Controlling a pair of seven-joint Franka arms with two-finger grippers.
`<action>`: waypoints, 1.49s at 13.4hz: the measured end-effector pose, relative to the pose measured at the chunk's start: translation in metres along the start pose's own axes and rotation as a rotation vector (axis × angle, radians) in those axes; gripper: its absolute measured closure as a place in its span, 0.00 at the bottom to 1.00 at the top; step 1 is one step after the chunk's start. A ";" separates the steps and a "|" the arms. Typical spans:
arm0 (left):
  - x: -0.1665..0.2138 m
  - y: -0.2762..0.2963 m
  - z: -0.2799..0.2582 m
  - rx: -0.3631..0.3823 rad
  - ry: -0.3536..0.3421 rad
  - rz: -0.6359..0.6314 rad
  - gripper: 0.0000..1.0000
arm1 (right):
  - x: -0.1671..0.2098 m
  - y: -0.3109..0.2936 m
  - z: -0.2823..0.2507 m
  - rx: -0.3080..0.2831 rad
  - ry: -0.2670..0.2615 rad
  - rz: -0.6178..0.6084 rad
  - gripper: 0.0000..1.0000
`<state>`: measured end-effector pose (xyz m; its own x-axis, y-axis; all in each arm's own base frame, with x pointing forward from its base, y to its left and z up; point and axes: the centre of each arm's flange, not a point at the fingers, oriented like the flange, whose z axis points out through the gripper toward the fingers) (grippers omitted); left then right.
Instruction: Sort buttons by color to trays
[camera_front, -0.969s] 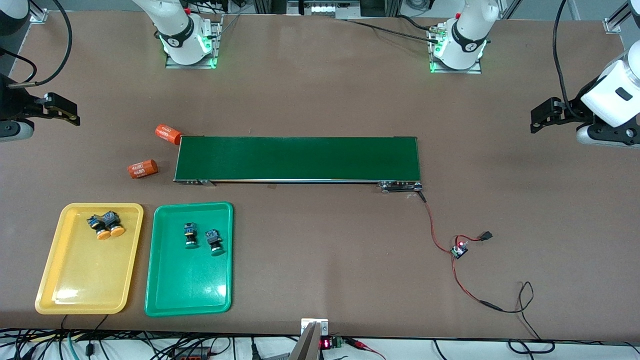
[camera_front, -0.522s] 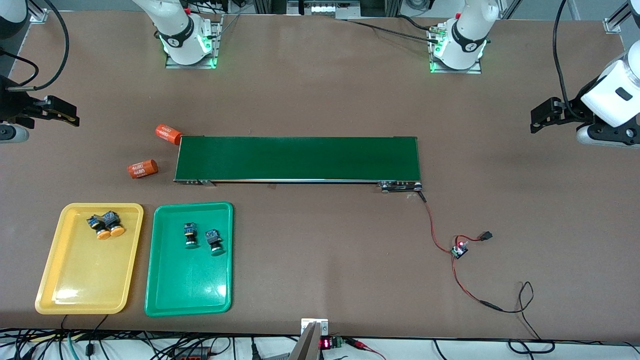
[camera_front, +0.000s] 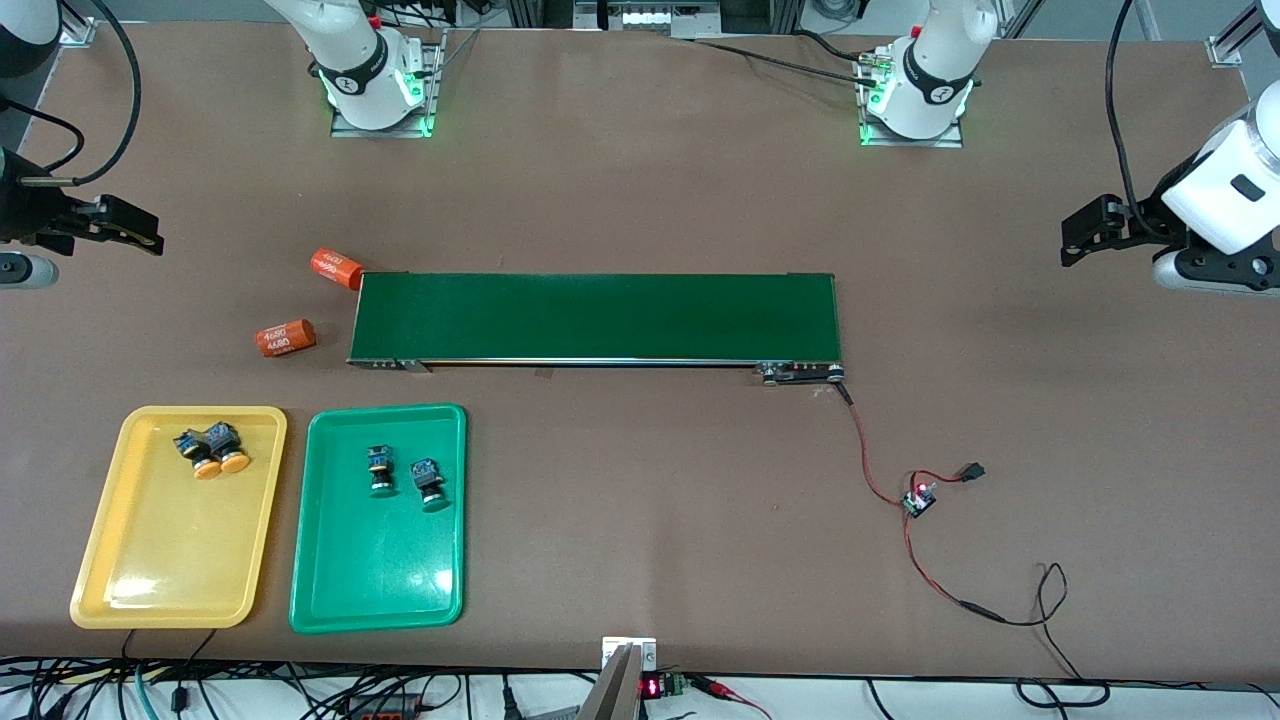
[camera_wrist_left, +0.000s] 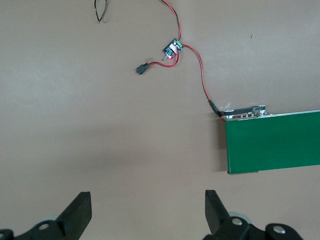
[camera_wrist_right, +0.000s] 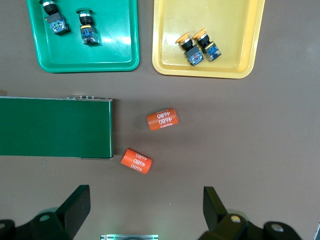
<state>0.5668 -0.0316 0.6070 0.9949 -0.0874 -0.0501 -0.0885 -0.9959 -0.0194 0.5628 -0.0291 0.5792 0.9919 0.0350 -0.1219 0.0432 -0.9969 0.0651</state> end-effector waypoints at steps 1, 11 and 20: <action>0.000 0.000 0.000 0.000 -0.001 0.000 0.00 | 0.000 0.000 0.000 0.000 0.000 0.000 0.00; -0.001 0.000 0.001 0.000 -0.008 0.000 0.00 | -0.015 -0.005 -0.014 0.018 -0.010 0.000 0.00; -0.001 0.001 0.001 0.000 -0.011 0.001 0.00 | -0.008 -0.012 -0.013 0.084 0.026 0.003 0.00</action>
<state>0.5656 -0.0320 0.6061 0.9942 -0.0881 -0.0609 -0.0894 -0.9958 -0.0191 0.5562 -0.0168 0.5923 0.9948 0.0330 -0.0960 0.0314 -0.9993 -0.0180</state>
